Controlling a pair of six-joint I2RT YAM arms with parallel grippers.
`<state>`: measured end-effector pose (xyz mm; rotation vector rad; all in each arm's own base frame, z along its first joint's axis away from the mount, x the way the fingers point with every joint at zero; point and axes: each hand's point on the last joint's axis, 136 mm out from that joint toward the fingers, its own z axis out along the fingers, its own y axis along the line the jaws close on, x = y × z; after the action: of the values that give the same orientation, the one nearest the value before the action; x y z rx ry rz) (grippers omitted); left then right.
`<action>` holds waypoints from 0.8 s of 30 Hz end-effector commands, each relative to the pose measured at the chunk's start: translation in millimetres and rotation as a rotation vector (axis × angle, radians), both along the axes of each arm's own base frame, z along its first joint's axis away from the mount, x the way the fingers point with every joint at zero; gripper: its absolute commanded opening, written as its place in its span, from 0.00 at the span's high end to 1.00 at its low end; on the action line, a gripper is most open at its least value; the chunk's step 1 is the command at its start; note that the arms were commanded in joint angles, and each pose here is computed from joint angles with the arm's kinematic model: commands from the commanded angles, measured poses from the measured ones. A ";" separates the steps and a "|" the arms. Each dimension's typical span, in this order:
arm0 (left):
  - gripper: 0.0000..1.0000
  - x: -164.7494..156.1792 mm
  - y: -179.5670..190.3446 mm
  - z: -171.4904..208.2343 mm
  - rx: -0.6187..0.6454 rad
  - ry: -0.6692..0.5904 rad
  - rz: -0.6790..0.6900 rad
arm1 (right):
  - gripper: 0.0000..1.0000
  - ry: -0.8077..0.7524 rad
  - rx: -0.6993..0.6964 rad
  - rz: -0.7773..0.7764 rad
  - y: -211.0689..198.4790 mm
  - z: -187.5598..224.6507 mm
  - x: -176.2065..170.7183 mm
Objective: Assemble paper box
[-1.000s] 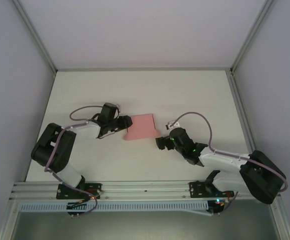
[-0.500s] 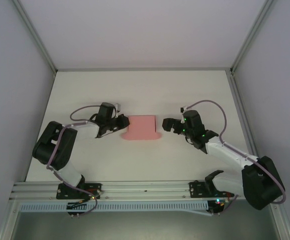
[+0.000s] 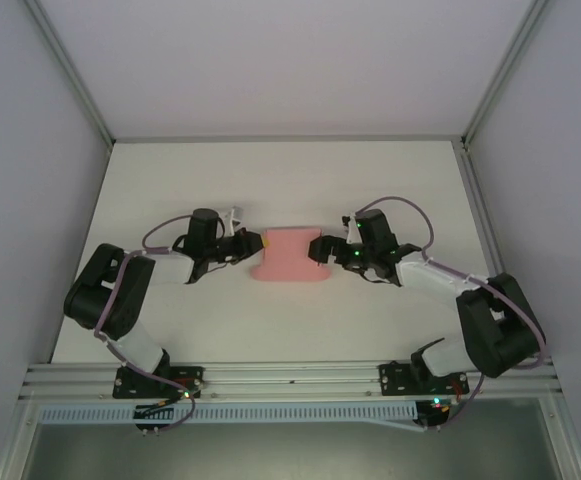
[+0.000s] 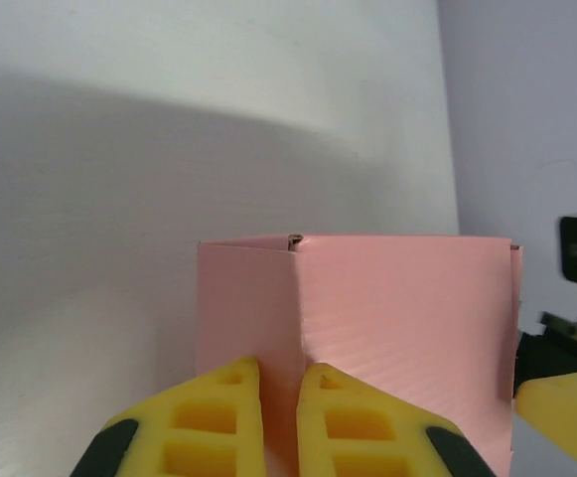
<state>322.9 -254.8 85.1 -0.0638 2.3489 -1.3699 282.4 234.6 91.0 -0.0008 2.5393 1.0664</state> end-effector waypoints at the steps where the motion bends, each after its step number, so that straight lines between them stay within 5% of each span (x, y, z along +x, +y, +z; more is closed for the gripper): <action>1: 1.00 -0.8 -6.1 27.4 -0.065 -0.063 -0.042 | 0.00 -0.017 0.188 0.066 24.4 27.5 2.1; 8: 1.00 0.4 -6.4 30.3 -0.058 -0.071 -0.046 | 0.19 -0.017 0.314 0.106 40.9 51.9 6.7; 14: 1.00 -1.9 -5.4 43.0 -0.046 -0.125 -0.064 | 0.46 -0.001 0.240 0.060 31.1 48.9 7.1; 16: 0.93 -3.3 -5.1 50.1 -0.034 -0.155 -0.076 | 0.56 -0.001 0.212 0.045 26.5 49.3 7.1; 21: 0.53 -2.6 -3.5 76.2 0.031 -0.291 -0.121 | 0.61 0.003 0.212 0.027 22.0 56.7 3.9; 24: 0.01 -1.4 0.4 94.5 0.121 -0.416 -0.143 | 0.61 0.027 0.206 0.001 16.9 56.5 3.3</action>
<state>321.4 -255.6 153.4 0.2151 2.1880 -1.2901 283.1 256.7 140.2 0.0278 2.4349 1.3543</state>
